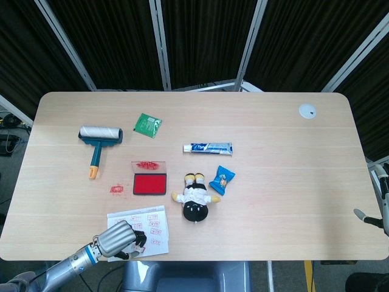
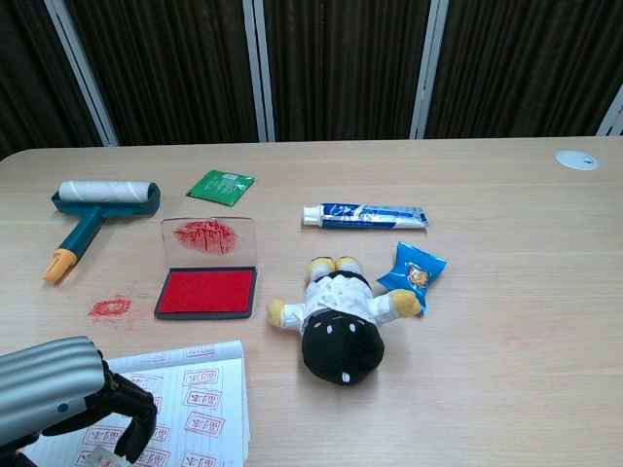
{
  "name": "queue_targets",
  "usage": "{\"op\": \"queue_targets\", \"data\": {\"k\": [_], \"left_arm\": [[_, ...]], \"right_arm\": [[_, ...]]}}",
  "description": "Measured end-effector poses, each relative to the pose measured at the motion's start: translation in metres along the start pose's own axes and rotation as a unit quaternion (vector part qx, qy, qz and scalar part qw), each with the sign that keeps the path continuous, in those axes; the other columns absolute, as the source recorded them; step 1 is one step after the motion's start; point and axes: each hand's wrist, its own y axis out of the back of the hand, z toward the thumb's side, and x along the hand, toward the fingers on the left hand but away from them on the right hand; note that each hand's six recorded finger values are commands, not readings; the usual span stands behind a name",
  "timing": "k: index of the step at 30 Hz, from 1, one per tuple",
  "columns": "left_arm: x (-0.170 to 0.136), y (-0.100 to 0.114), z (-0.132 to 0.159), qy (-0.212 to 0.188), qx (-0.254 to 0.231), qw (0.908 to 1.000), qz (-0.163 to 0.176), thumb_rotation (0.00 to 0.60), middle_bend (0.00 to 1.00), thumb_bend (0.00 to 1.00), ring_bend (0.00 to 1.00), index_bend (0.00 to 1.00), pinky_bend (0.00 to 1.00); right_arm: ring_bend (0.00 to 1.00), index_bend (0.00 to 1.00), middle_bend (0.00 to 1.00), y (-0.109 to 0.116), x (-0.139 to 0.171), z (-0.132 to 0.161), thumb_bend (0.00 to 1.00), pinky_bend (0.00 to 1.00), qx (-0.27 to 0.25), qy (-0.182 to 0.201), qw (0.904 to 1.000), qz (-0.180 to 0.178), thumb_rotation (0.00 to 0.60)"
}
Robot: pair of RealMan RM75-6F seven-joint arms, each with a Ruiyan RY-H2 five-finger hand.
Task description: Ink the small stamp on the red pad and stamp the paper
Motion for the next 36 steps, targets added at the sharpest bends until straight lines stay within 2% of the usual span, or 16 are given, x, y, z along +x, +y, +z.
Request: {"op": "queue_targets", "data": {"k": [21, 36], "left_arm": [[0.001, -0.013, -0.010, 0.009, 0.006, 0.9998, -0.015, 0.600, 0.56, 0.73, 0.84, 0.58, 0.80], [0.002, -0.014, -0.014, 0.014, 0.012, 0.9997, -0.018, 0.600, 0.56, 0.73, 0.84, 0.58, 0.80]], "right_arm": [[0.00, 0.00, 0.00, -0.003, -0.001, -0.001, 0.00, 0.00, 0.004, -0.003, 1.0000, 0.004, 0.600], [0.00, 0.00, 0.00, -0.004, -0.001, -0.001, 0.00, 0.00, 0.006, -0.003, 1.0000, 0.005, 0.600]]}}
